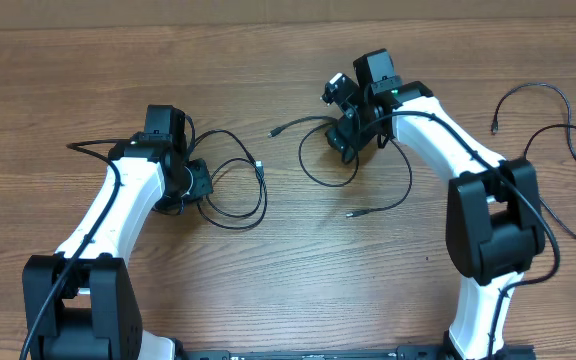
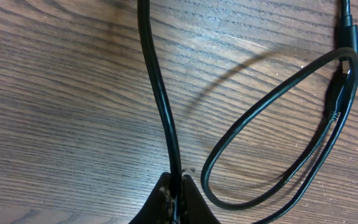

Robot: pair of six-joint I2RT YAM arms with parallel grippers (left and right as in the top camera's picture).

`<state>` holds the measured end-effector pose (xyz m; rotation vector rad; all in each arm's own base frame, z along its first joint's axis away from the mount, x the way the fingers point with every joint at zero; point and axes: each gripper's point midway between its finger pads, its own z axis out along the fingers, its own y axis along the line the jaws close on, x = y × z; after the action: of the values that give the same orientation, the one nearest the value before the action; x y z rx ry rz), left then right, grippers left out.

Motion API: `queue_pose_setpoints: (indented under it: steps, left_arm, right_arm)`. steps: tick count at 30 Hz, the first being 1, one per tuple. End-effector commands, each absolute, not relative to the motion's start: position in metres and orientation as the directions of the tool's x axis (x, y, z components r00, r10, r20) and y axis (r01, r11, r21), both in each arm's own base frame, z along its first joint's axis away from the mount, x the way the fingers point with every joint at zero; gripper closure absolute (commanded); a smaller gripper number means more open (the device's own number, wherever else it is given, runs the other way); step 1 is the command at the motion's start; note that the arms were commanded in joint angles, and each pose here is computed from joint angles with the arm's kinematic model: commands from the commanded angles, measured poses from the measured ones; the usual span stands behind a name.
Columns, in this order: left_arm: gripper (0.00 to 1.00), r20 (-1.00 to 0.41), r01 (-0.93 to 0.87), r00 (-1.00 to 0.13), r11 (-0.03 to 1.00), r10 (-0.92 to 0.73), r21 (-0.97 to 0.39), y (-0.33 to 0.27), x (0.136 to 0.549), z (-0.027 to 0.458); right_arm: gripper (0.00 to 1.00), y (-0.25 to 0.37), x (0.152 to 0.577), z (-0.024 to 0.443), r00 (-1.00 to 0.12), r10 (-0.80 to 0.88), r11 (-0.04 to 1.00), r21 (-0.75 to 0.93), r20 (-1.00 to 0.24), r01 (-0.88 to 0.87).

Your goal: Untangle cables

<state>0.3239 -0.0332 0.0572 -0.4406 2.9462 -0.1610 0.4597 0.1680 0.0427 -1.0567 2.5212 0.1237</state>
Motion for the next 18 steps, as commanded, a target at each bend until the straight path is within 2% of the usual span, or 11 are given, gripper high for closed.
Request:
queue_pose_setpoints:
  steps: [1, 18]
  left_arm:
    - [0.96, -0.128, -0.275, -0.948, 0.952, -0.292, -0.132, -0.035, 0.323, 0.055]
    - [0.96, -0.100, -0.279, -0.951, 0.952, -0.292, -0.122, -0.035, 0.315, 0.054]
  right_arm:
    - [0.06, 0.171, 0.460, 0.032, -0.626, -0.673, 0.698, -0.059, -0.395, -0.713]
    - [0.04, 0.171, 0.478, -0.005, -0.636, -0.652, 0.717, -0.063, -0.413, -0.694]
